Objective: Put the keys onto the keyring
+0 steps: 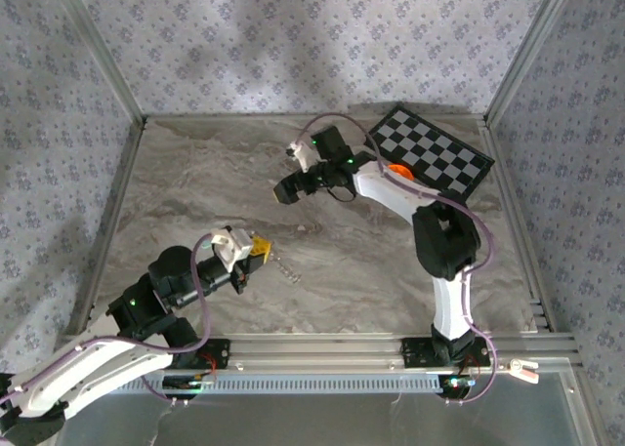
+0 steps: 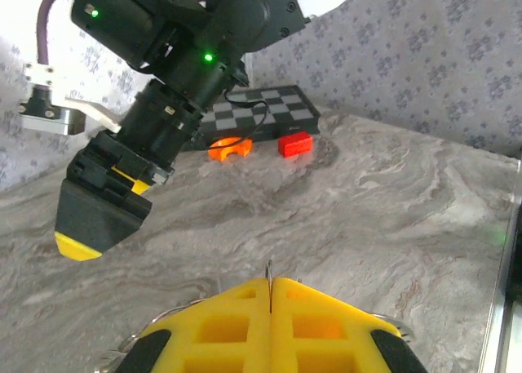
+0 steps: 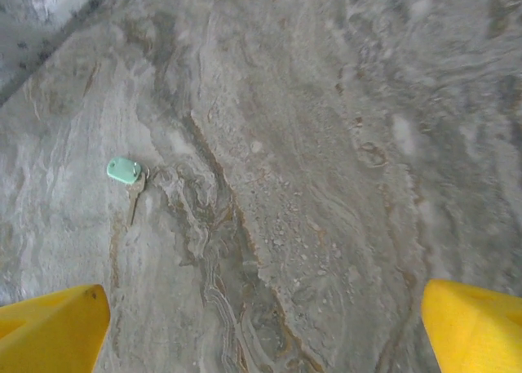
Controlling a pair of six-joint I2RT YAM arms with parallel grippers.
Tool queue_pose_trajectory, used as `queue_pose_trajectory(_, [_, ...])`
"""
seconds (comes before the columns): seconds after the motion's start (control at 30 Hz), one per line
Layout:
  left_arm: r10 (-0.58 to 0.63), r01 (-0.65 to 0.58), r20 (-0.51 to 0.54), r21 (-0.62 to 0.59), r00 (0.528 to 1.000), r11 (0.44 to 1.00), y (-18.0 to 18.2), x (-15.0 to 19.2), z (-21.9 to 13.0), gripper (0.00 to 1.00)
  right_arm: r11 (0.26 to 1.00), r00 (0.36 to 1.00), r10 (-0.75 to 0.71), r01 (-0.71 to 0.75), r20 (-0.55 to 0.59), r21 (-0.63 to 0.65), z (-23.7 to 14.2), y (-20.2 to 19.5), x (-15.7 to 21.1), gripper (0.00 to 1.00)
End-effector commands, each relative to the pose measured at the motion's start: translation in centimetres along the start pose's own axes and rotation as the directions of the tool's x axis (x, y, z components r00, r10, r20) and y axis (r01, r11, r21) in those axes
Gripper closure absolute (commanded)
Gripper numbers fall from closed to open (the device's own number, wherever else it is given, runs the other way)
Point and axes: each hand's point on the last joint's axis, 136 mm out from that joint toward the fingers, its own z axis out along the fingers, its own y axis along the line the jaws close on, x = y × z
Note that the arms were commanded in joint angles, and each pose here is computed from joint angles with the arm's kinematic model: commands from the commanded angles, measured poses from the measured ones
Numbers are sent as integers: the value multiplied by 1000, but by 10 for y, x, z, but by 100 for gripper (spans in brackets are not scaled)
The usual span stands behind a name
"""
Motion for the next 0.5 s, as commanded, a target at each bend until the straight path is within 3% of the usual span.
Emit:
queue_pose_trajectory(0.0, [-46, 46, 12, -49, 999, 998, 9, -8, -6, 100, 995, 996, -48, 41, -79, -89, 22, 15, 10, 1])
queue_pose_trajectory(0.2, [-65, 65, 31, -22, 997, 998, 5, -5, -10, 100, 973, 979, -146, 115, -144, -200, 65, 33, 20, 4])
queue_pose_trajectory(0.47, [-110, 106, 88, 47, 990, 993, -6, -10, -29, 100, 945, 973, -200, 160, -116, -285, 99, 46, 20, 6])
